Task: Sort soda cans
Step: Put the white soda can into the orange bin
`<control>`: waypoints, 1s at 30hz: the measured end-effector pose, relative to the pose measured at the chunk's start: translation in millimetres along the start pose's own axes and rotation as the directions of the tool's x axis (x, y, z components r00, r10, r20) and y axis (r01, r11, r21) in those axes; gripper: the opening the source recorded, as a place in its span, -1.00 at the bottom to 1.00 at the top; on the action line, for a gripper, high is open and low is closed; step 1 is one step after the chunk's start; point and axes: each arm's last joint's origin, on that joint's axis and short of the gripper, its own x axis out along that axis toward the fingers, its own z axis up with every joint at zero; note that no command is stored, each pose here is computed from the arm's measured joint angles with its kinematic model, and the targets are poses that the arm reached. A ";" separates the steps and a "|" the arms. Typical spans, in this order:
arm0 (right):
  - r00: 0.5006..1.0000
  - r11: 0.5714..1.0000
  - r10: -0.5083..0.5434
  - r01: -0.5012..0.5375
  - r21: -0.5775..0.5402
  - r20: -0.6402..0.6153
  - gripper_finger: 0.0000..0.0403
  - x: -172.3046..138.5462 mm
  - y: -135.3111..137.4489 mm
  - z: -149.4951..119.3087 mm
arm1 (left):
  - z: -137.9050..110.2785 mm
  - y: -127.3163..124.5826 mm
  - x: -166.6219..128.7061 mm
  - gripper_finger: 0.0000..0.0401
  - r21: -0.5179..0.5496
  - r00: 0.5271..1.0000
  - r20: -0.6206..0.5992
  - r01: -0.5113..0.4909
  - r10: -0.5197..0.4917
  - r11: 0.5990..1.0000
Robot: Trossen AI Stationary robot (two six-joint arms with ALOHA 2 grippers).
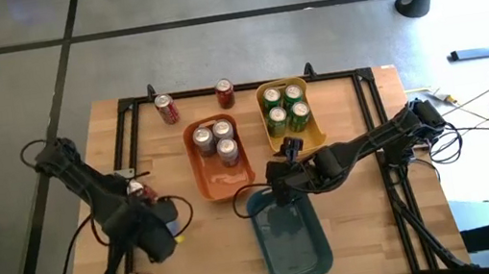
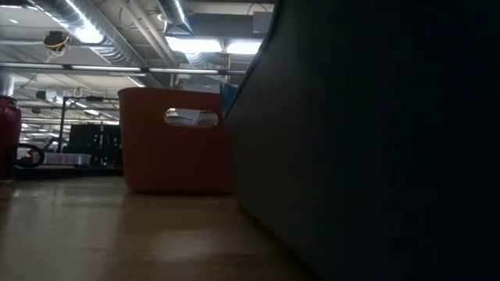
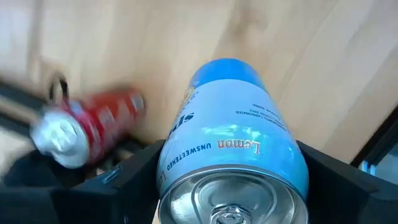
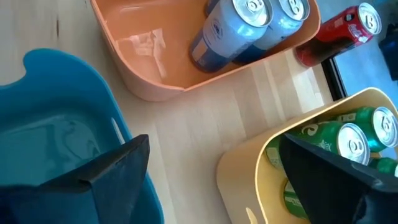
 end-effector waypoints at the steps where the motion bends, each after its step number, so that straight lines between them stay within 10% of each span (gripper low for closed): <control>1: 1.000 1.000 0.001 -0.001 0.005 -0.001 0.78 0.0 0.0 0.0 | 5.1 1.7 -4.5 0.45 0.009 1.000 0.031 0.004 -0.004 1.000; 30: 0.987 0.983 -0.102 0.081 -0.163 -0.125 0.78 17.8 -35.3 -2.1 | 143.4 111.5 -10.0 0.45 0.124 0.955 0.295 -0.036 -0.002 0.992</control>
